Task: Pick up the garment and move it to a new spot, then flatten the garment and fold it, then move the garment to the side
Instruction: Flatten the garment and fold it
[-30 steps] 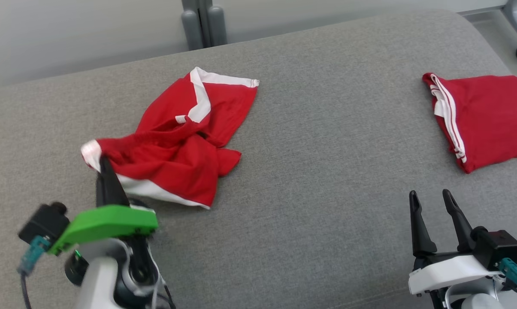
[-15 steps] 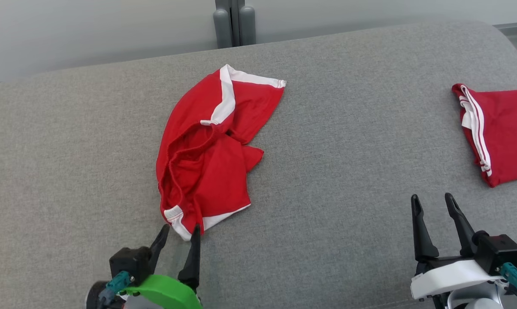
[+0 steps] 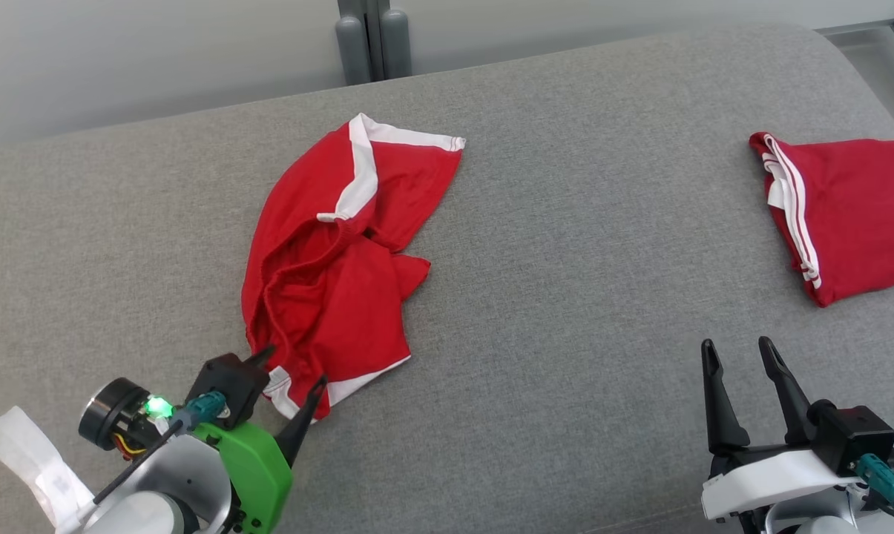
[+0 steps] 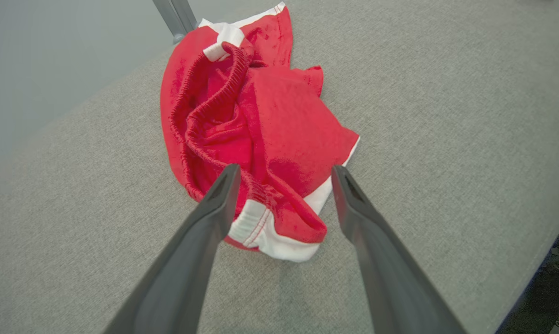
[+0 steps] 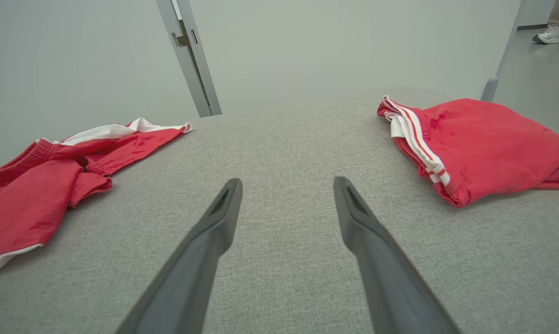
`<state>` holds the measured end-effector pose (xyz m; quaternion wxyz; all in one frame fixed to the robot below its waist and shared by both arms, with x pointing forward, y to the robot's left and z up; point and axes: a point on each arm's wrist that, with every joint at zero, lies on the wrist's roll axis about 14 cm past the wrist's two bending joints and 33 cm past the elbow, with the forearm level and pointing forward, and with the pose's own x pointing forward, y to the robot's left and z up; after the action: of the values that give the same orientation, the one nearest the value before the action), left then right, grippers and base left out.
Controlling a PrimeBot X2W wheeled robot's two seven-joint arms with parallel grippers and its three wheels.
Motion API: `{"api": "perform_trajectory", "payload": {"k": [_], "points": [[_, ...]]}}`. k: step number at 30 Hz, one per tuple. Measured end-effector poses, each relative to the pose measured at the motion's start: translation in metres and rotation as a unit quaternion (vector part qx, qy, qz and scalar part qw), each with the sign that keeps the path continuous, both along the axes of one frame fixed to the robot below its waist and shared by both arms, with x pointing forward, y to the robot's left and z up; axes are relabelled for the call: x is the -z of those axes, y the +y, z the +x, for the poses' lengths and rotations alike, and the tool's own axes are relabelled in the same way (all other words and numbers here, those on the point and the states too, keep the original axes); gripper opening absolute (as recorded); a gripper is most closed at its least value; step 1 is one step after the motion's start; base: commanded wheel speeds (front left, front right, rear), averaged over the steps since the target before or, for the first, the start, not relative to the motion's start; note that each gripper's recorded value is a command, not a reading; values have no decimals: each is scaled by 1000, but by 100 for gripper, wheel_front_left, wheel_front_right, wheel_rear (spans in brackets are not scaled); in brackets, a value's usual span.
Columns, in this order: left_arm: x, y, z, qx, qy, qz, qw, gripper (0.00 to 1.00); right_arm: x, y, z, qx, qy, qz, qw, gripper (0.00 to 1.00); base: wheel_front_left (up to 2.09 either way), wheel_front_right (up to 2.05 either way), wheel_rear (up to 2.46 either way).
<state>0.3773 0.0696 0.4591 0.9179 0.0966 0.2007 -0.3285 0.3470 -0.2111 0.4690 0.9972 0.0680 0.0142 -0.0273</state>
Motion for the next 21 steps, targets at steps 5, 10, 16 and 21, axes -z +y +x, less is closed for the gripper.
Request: {"api": "perform_trajectory", "payload": {"k": [5,10,16,21], "points": [[21,6,7,7,32,37,999,100,3,-9,-7,17,5,2,1000,100,0,0,0],[42,12,6,7,82,58,995,24,4,-17,-12,30,9,4,999,100,0,0,0],[43,4,7,-11,141,9,990,0,3,-22,-14,39,8,3,999,100,0,0,0],[-40,-54,30,26,107,-141,984,0,-1,-23,-14,40,1,4,999,100,0,0,0]]}}
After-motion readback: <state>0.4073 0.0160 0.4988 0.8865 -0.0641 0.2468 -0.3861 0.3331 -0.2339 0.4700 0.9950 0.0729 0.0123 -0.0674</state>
